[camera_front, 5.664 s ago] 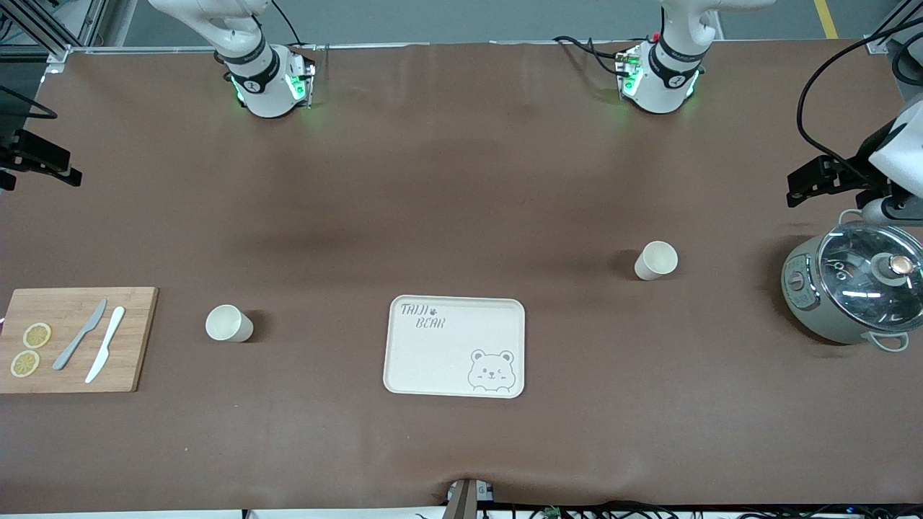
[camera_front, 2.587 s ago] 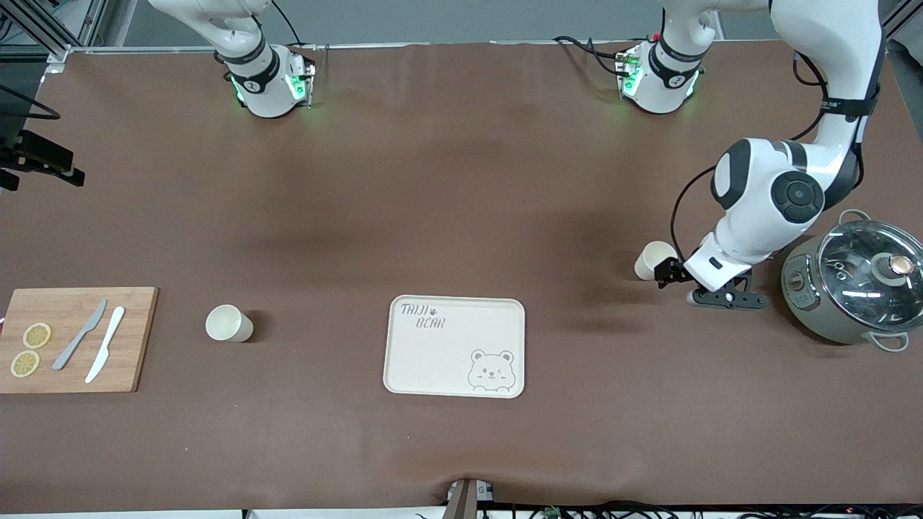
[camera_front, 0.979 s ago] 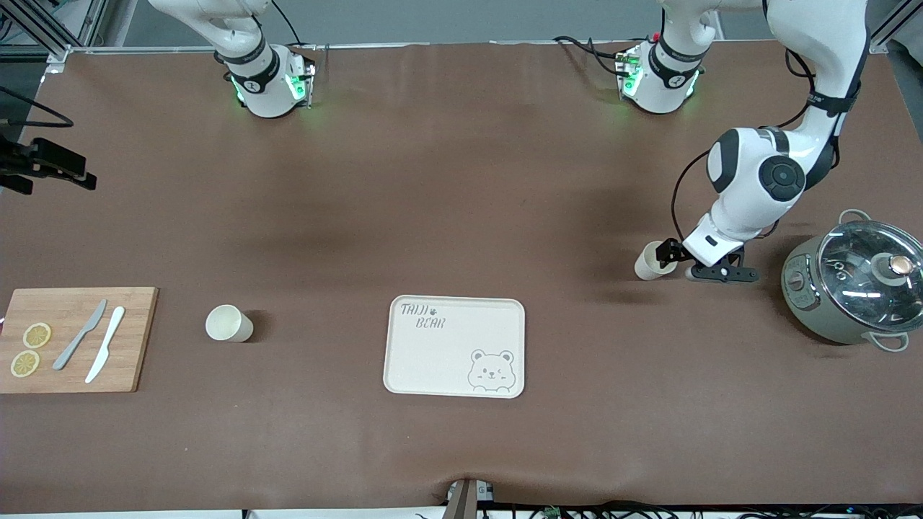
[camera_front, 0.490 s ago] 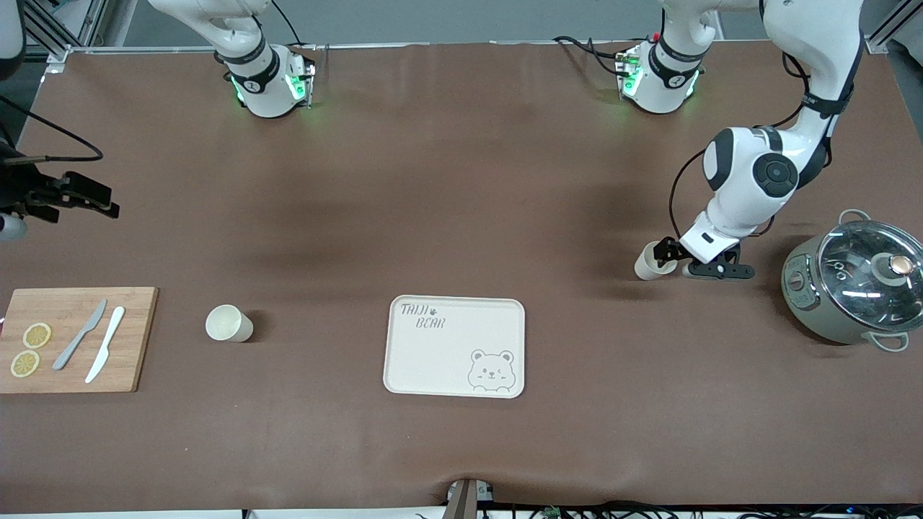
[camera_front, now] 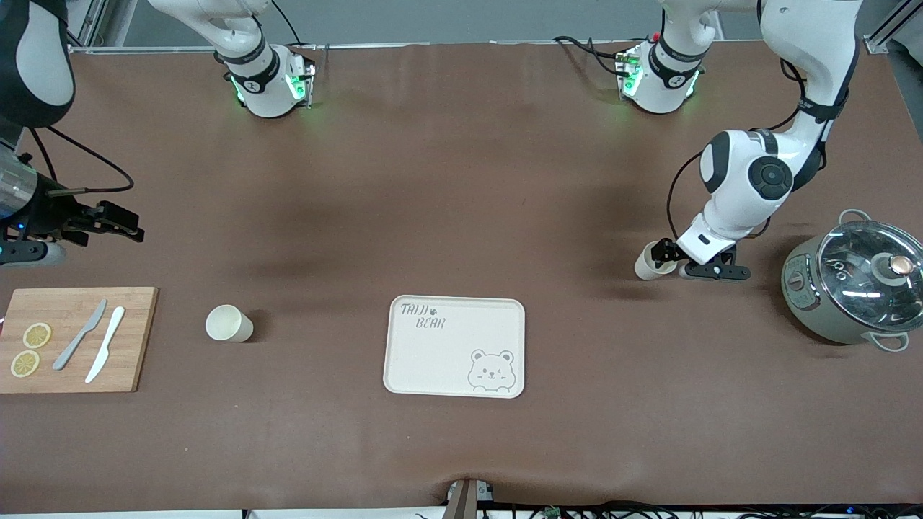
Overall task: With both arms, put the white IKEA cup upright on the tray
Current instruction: 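Close the left gripper on the cup while the right gripper reaches out, then lift the cup with the left gripper while the right gripper grasps another cup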
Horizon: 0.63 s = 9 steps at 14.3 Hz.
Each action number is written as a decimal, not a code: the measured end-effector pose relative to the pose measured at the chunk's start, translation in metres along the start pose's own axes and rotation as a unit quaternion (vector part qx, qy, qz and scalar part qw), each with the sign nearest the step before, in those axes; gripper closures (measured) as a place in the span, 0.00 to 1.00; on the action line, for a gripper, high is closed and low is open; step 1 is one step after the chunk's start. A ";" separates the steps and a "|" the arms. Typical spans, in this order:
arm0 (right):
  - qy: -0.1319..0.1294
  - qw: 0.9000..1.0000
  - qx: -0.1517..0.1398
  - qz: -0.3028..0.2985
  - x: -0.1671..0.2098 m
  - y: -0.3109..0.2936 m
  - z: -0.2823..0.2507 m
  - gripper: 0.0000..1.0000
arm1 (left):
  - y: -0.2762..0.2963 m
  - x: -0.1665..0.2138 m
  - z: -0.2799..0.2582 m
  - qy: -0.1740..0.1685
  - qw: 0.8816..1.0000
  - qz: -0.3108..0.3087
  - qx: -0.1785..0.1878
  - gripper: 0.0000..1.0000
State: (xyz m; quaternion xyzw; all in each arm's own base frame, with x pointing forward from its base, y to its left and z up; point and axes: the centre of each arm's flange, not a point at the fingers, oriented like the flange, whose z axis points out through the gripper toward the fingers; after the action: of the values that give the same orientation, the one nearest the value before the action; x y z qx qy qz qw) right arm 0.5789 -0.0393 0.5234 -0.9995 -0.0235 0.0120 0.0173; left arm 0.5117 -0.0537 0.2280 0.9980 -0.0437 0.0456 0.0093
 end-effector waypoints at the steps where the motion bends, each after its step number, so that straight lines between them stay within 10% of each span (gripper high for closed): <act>1: 0.004 1.000 -0.001 0.000 0.001 0.000 0.006 0.00 | 0.000 0.000 0.000 0.000 1.000 0.000 0.000 0.00; 9: 0.020 0.998 -0.003 0.062 0.008 0.003 0.070 0.00 | 0.003 -0.001 0.001 -0.002 1.000 0.003 0.000 0.00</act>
State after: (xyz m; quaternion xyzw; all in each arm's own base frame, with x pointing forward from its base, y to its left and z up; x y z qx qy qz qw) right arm 0.5854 -0.0397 0.4528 -0.9991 0.0393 -0.0072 0.0143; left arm 0.5102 -0.0566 0.2267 0.9979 -0.0466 0.0440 0.0094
